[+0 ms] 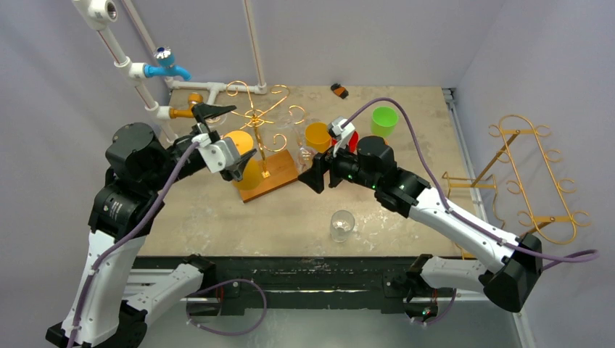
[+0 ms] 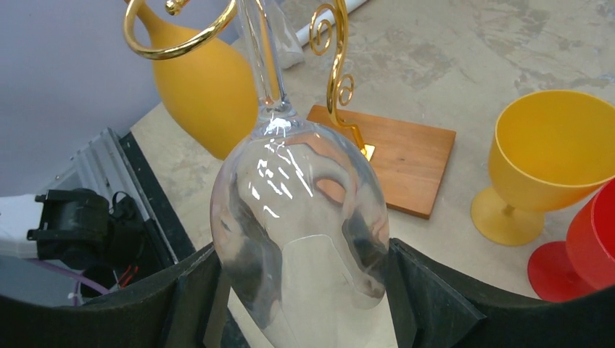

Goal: Place the wine glass upside down on the wine glass rack
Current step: Turn the wine glass upside down at the wine rack.

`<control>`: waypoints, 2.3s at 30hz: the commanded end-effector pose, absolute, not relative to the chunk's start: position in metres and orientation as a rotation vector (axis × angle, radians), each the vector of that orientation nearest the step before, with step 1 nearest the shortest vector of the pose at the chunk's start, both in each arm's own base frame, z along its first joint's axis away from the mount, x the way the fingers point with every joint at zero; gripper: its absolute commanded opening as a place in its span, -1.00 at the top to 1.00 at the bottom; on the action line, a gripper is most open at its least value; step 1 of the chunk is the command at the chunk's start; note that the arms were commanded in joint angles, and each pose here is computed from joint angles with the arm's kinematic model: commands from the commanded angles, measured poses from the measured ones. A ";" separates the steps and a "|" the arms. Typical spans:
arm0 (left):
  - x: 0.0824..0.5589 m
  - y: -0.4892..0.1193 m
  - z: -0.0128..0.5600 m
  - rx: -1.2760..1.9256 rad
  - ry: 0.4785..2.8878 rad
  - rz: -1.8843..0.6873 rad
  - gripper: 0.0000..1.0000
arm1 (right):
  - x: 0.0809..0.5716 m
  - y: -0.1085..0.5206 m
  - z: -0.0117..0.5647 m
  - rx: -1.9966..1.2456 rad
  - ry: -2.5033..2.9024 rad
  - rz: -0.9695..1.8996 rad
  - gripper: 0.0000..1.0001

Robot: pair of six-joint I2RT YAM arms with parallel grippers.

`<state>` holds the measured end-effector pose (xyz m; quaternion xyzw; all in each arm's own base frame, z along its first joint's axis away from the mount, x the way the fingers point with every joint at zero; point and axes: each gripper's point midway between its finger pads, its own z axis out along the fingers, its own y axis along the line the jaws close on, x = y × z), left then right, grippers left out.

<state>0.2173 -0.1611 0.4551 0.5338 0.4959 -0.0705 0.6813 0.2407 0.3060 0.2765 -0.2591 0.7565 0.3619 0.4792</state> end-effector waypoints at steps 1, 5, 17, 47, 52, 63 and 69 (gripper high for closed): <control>0.214 -0.154 0.482 1.015 1.187 -0.240 -1.00 | 0.260 0.316 0.312 -0.600 1.660 0.880 0.52; 0.217 -0.157 0.483 0.988 1.238 -0.284 -1.00 | 0.270 0.323 0.303 -0.606 1.671 0.857 0.53; 0.224 -0.155 0.481 0.972 1.248 -0.262 -1.00 | 0.285 0.341 0.290 -0.643 1.651 0.853 0.57; 0.275 -0.117 0.469 0.731 1.400 -0.035 -1.00 | 0.253 0.380 0.297 -0.668 1.476 1.056 0.79; 0.279 -0.113 0.465 0.719 1.426 -0.011 -1.00 | 0.246 0.380 0.303 -0.676 1.443 1.068 0.82; 0.283 -0.110 0.459 0.717 1.447 0.010 -1.00 | 0.236 0.379 0.305 -0.683 1.394 1.090 0.86; 0.284 -0.110 0.457 0.724 1.452 0.015 -1.00 | 0.232 0.377 0.309 -0.689 1.342 1.101 0.90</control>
